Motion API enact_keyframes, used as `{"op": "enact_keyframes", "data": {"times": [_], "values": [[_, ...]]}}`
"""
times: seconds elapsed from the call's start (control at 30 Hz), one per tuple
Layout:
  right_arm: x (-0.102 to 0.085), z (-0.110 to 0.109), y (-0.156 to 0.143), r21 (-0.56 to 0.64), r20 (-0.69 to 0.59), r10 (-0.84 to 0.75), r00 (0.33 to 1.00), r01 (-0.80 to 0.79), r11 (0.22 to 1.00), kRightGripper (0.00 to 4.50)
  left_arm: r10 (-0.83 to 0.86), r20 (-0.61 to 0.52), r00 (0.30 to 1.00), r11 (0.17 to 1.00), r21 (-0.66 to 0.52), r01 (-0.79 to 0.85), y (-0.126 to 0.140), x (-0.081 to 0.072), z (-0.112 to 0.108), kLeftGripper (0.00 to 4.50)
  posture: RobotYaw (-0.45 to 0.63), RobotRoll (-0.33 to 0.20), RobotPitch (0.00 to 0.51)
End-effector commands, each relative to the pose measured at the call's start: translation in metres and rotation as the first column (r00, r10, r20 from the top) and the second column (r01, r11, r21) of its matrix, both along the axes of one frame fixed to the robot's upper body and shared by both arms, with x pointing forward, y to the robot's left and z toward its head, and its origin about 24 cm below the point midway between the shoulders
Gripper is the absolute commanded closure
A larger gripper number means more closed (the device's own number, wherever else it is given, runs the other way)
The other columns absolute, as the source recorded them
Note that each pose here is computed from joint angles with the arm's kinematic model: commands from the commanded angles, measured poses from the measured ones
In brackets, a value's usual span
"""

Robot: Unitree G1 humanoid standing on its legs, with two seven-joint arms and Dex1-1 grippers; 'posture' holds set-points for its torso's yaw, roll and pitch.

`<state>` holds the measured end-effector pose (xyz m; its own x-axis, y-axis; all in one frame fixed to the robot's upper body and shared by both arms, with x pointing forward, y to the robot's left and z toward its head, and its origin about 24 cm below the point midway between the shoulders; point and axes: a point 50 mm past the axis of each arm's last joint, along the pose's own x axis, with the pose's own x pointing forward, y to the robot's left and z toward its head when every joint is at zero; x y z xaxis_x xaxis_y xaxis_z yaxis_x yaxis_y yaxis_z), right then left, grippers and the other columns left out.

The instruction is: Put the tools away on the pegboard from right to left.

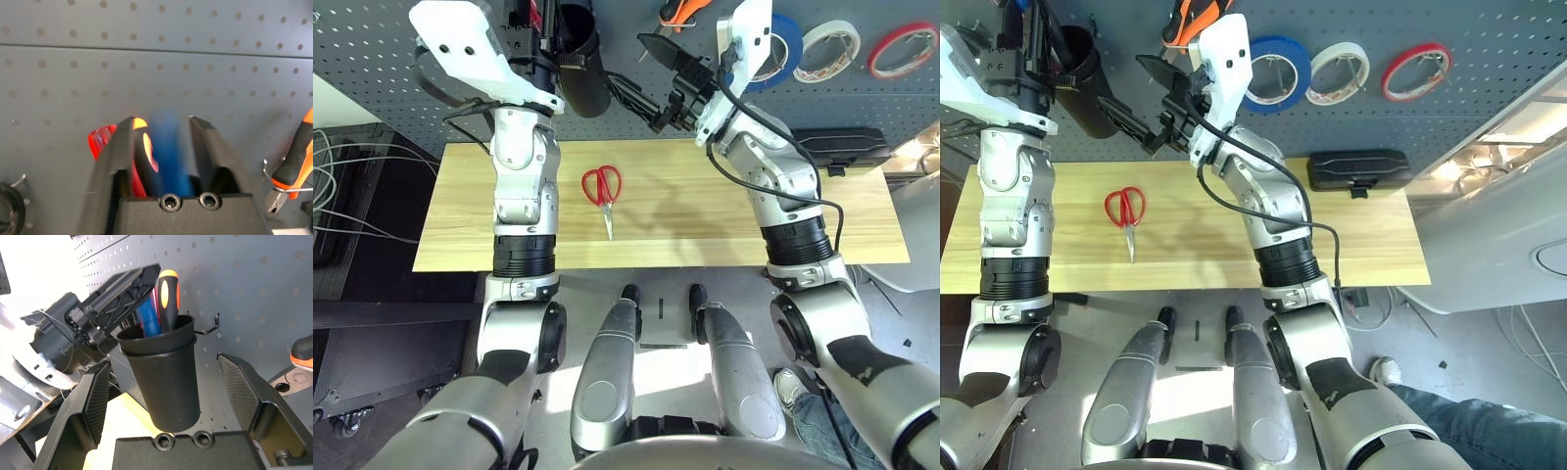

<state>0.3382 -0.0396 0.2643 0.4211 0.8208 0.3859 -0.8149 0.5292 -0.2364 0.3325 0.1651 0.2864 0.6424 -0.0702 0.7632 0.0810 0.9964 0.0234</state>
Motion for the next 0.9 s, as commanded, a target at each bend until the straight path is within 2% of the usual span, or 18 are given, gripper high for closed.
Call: {"op": "enact_keyframes", "data": {"times": [0.03, 0.13, 0.23, 0.33, 0.37, 0.43, 0.5, 0.57, 0.63, 0.9], "values": [[0.000, -0.004, 0.002, -0.008, -0.001, 0.002, 1.000, -0.002, 1.000, 0.00, -0.025, 0.049, 0.998, 1.000, 0.016, 0.024, -0.005, -0.006, 0.006, 1.03, 0.14, 0.000, 0.395], [0.000, -0.004, 0.002, -0.008, -0.001, 0.000, 1.000, 0.000, 1.000, 0.00, -0.024, 0.088, 0.996, 0.999, 0.034, 0.021, -0.007, -0.010, 0.011, 0.04, 0.14, 0.000, 0.398], [0.001, -0.006, -0.001, -0.012, -0.004, -0.009, 1.000, 0.009, 1.000, 0.00, -0.058, 0.161, 0.985, 0.996, 0.076, 0.046, -0.013, -0.020, 0.019, 0.01, 0.14, 0.000, 0.399], [0.003, -0.016, -0.010, -0.037, -0.021, -0.034, 0.999, 0.034, 0.999, 0.00, -0.168, 0.254, 0.952, 0.957, 0.273, 0.096, -0.039, -0.037, 0.027, 0.01, 0.14, 0.000, 0.401], [0.005, -0.026, -0.019, -0.064, -0.037, -0.059, 0.998, 0.057, 0.996, 0.00, -0.235, 0.240, 0.942, 0.924, 0.357, 0.140, -0.053, -0.041, 0.023, 0.01, 0.14, 0.000, 0.401], [0.008, -0.039, -0.030, -0.098, -0.060, -0.095, 0.994, 0.088, 0.991, 0.00, -0.315, 0.188, 0.930, 0.875, 0.438, 0.207, -0.068, -0.044, 0.015, 0.01, 0.14, 0.000, 0.403], [0.010, -0.055, -0.045, -0.150, -0.079, -0.137, 0.987, 0.124, 0.981, 0.00, -0.362, 0.119, 0.925, 0.836, 0.479, 0.266, -0.078, -0.044, 0.003, 0.01, 0.14, 0.000, 0.403], [0.011, -0.068, -0.060, -0.176, -0.107, -0.183, 0.977, 0.162, 0.971, 0.00, -0.393, 0.025, 0.919, 0.816, 0.471, 0.336, -0.085, -0.041, -0.013, 0.01, 0.14, 0.000, 0.405], [0.011, -0.072, -0.064, -0.179, -0.115, -0.195, 0.974, 0.173, 0.968, 0.00, -0.402, -0.007, 0.916, 0.811, 0.462, 0.360, -0.086, -0.041, -0.017, 0.01, 0.14, 0.000, 0.405], [0.011, -0.072, -0.065, -0.179, -0.113, -0.195, 0.974, 0.173, 0.969, 0.00, -0.403, -0.015, 0.915, 0.809, 0.461, 0.364, -0.086, -0.041, -0.017, 0.01, 0.14, 0.000, 0.405]]}}
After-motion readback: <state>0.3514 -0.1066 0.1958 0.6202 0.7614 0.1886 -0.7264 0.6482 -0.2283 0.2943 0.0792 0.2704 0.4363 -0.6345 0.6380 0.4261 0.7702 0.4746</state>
